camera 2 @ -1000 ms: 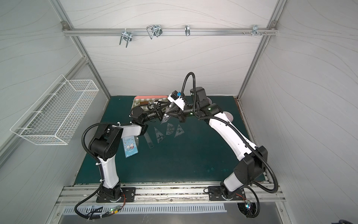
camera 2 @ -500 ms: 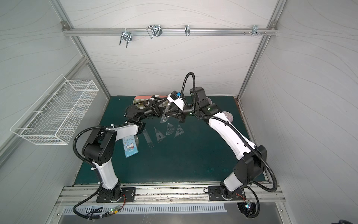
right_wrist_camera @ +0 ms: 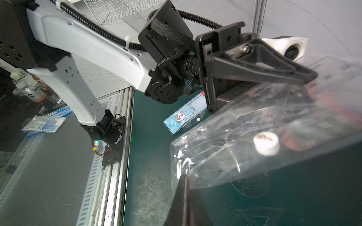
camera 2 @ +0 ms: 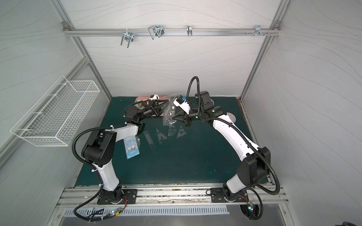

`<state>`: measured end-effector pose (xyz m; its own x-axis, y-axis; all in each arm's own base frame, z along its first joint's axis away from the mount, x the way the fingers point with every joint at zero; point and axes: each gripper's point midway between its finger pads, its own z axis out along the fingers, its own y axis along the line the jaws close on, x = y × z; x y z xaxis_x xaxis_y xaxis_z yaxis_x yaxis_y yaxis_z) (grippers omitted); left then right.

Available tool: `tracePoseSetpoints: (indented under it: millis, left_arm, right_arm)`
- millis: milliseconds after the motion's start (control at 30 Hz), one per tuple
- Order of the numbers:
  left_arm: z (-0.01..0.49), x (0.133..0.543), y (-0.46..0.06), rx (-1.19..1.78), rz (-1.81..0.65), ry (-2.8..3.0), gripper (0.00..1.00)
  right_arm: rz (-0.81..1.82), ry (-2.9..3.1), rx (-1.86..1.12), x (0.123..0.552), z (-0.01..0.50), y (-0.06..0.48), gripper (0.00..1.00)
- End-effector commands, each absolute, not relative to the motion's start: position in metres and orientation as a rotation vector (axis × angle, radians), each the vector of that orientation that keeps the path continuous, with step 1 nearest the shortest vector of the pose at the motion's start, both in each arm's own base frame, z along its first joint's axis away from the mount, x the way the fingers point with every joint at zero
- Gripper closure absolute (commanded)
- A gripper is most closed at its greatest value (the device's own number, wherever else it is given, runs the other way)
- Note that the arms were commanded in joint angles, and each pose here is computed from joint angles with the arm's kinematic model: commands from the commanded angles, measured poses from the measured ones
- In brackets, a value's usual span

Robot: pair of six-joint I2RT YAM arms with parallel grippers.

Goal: Open the ruler set and take out the ruler
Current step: Pick up the ruler set bag from the center of the board.

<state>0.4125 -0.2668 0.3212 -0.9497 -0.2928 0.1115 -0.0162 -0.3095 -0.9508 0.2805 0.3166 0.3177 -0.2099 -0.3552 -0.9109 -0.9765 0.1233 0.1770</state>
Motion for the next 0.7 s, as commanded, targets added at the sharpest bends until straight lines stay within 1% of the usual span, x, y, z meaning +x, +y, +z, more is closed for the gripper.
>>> tracePoseSetpoints:
  millis: [0,67,167,300,400,500,567,667]
  left_arm:
    - [0.367,0.394,-0.262,-0.211,-2.400,1.637,0.85]
    - [0.369,0.395,-0.261,-0.200,-2.391,1.631,0.93]
    - [0.372,0.394,-0.261,-0.169,-2.377,1.624,1.00]
    - [0.373,0.395,-0.261,-0.139,-2.341,1.630,1.00]
    - [0.372,0.396,-0.261,-0.105,-2.271,1.659,1.00]
    - [0.366,0.398,-0.262,-0.064,-2.127,1.736,1.00]
    - [0.360,0.399,-0.261,-0.037,-1.989,1.803,1.00]
    - [0.352,0.399,-0.254,-0.004,-1.762,1.879,1.00]
  right_arm:
    - [1.093,1.682,-1.300,0.274,0.324,0.308,1.00]
    - [1.089,1.689,-1.293,0.275,0.324,0.306,1.00]
    - [1.085,1.694,-1.290,0.275,0.323,0.305,1.00]
    - [1.085,1.707,-1.278,0.277,0.322,0.303,1.00]
    - [1.083,1.723,-1.270,0.278,0.320,0.302,0.91]
    - [1.057,1.758,-1.248,0.281,0.316,0.299,0.78]
    - [1.018,1.797,-1.224,0.285,0.312,0.296,0.69]
    - [0.933,1.857,-1.151,0.294,0.308,0.288,0.59]
